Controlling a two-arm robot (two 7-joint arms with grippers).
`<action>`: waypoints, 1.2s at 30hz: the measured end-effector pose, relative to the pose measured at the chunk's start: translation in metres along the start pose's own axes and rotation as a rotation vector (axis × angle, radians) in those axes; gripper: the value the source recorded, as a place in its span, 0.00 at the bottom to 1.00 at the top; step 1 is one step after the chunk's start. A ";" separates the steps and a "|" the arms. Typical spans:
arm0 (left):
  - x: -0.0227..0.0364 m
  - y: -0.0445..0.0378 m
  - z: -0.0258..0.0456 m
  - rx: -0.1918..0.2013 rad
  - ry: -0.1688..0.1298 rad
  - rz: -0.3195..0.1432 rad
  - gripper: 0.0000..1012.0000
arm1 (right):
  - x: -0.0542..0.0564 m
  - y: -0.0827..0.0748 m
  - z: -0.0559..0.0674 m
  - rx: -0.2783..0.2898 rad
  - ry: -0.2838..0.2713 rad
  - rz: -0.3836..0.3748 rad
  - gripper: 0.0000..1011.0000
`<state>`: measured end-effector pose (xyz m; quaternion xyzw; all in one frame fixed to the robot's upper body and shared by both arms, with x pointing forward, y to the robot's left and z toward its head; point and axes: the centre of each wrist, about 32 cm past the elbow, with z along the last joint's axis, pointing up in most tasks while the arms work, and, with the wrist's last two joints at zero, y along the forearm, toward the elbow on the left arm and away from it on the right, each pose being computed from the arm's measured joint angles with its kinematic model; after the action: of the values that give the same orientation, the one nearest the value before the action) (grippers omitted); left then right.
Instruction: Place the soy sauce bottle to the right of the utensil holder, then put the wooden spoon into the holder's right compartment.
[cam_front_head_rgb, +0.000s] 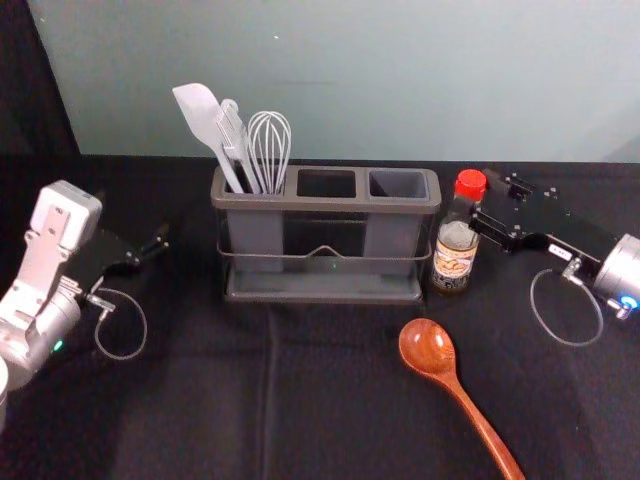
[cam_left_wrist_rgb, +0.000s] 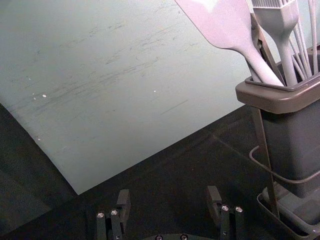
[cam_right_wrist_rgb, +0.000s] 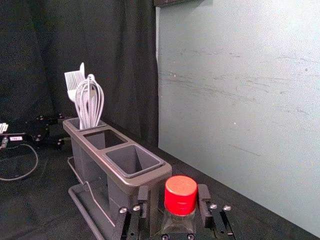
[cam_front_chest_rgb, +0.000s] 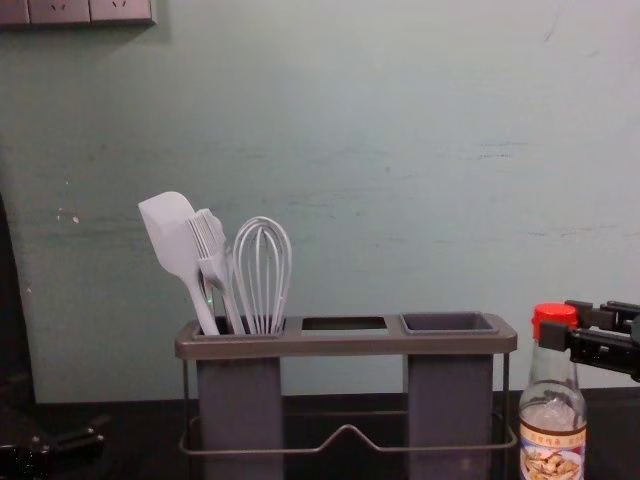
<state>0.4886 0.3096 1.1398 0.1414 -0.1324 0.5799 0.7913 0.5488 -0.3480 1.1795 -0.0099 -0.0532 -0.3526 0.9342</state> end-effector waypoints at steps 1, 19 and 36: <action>0.0000 0.0000 0.0000 0.000 0.000 0.000 0.99 | 0.000 0.000 0.000 0.000 0.000 0.000 0.60; 0.0000 0.0000 0.0000 0.000 0.000 0.000 0.99 | 0.000 0.000 0.000 0.000 0.000 0.000 0.99; 0.0000 0.0000 0.0000 0.000 0.000 0.000 0.99 | -0.001 -0.005 0.007 0.007 -0.019 -0.001 0.99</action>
<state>0.4886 0.3097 1.1398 0.1415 -0.1325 0.5799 0.7913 0.5437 -0.3509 1.1865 -0.0098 -0.0631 -0.3526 0.9336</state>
